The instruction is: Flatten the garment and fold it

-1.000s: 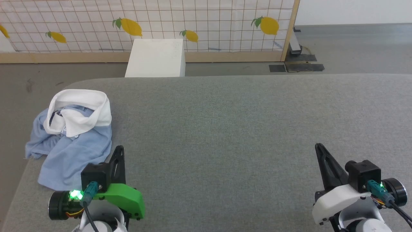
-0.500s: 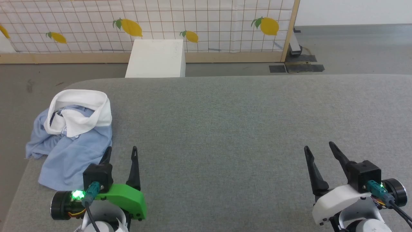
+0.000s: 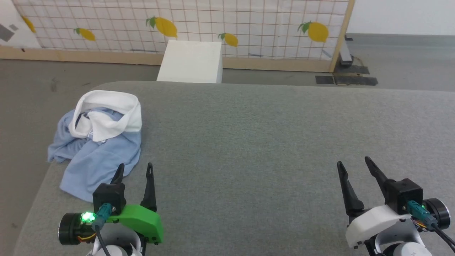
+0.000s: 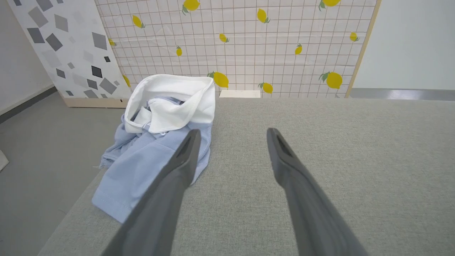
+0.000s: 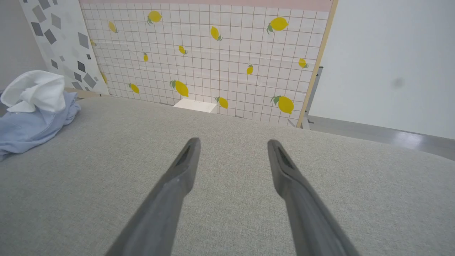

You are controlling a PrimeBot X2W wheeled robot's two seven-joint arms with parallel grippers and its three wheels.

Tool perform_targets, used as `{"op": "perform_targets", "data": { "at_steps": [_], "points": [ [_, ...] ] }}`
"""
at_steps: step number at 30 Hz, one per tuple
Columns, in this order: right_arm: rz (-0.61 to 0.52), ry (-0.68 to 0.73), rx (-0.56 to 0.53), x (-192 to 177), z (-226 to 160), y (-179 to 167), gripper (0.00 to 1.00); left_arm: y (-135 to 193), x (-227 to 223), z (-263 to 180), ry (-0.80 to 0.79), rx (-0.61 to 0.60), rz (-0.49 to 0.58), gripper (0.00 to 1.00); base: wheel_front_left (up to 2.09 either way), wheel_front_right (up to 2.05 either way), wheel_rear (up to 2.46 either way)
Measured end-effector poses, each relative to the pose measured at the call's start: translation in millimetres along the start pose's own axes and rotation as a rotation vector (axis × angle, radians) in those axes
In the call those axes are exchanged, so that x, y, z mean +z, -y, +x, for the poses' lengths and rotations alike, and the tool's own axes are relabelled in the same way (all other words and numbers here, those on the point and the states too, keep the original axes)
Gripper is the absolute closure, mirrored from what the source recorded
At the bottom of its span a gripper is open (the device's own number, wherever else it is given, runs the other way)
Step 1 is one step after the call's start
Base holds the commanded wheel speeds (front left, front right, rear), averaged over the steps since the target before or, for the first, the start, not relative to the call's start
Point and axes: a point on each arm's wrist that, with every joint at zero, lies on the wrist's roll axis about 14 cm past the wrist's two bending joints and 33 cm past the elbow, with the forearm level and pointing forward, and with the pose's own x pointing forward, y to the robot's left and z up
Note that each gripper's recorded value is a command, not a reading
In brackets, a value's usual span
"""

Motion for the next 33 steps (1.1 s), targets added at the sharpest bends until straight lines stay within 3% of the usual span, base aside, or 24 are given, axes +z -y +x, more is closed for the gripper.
{"op": "perform_targets", "data": {
  "at_steps": [33],
  "points": [
    [0.021, 0.046, 0.221, 5, 33, -73, 0.0, -78, 2, -50, 0.045, 0.253, -0.015, 0.0, 0.0, 0.0, 0.0]
  ]
}}
